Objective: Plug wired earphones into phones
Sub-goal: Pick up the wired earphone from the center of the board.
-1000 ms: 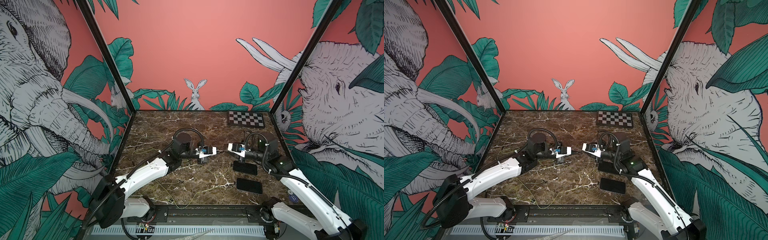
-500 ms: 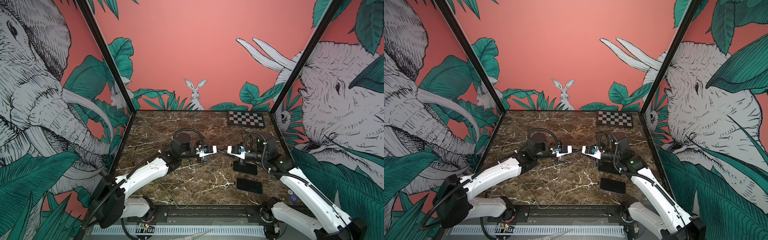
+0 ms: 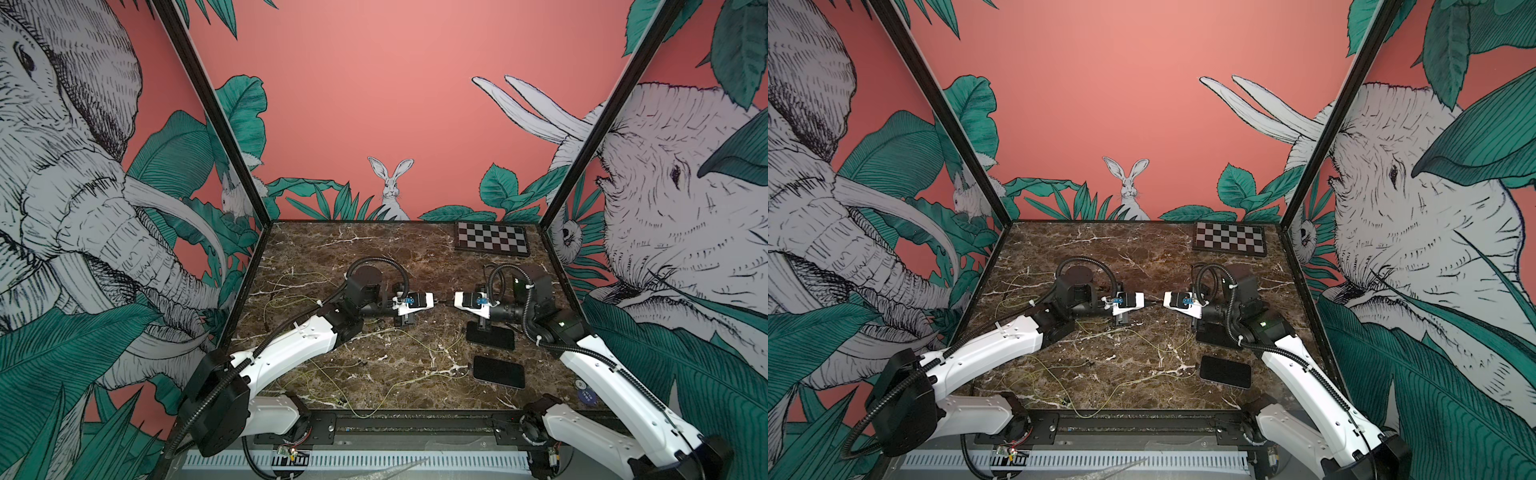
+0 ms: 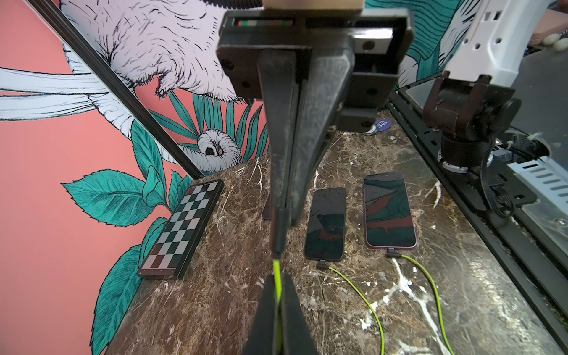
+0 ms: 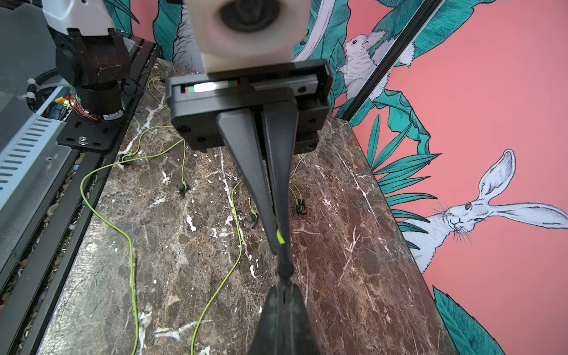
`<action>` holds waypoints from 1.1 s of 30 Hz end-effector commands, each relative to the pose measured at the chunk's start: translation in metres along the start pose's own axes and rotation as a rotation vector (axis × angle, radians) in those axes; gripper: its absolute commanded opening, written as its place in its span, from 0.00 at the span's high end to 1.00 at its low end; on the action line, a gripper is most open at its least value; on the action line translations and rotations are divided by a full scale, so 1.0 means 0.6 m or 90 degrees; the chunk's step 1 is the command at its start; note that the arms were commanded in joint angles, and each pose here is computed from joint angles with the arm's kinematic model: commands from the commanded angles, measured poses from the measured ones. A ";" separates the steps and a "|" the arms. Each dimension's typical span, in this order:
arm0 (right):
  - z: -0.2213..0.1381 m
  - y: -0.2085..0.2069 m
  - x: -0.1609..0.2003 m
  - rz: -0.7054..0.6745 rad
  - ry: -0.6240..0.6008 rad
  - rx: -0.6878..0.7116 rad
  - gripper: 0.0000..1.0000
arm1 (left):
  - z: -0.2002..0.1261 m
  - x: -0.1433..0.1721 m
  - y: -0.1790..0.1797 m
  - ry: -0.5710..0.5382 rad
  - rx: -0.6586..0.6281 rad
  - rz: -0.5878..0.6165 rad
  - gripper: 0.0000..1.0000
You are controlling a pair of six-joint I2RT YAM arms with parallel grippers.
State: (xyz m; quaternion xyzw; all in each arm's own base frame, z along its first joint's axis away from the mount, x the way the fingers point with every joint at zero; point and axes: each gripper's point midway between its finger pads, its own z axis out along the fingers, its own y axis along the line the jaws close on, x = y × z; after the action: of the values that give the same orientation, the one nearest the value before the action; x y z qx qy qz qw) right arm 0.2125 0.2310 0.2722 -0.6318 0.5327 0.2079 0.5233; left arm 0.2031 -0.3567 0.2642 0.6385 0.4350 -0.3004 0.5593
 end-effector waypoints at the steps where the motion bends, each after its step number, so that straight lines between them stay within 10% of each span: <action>1: -0.004 -0.005 -0.016 -0.019 -0.017 0.000 1.00 | -0.005 -0.016 0.000 -0.014 0.006 0.012 0.99; 6: -0.001 0.001 -0.003 -0.018 0.005 -0.013 1.00 | -0.006 -0.028 0.006 -0.022 0.005 0.002 0.73; 33: 0.017 0.005 0.009 -0.009 0.021 -0.024 1.00 | 0.015 -0.045 -0.004 -0.042 0.052 -0.025 0.76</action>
State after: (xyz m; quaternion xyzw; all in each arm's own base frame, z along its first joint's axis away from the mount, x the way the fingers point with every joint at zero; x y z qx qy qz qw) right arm 0.2138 0.2347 0.2580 -0.6473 0.5413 0.2034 0.4966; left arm 0.1939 -0.3685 0.2678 0.6425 0.4343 -0.3415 0.5310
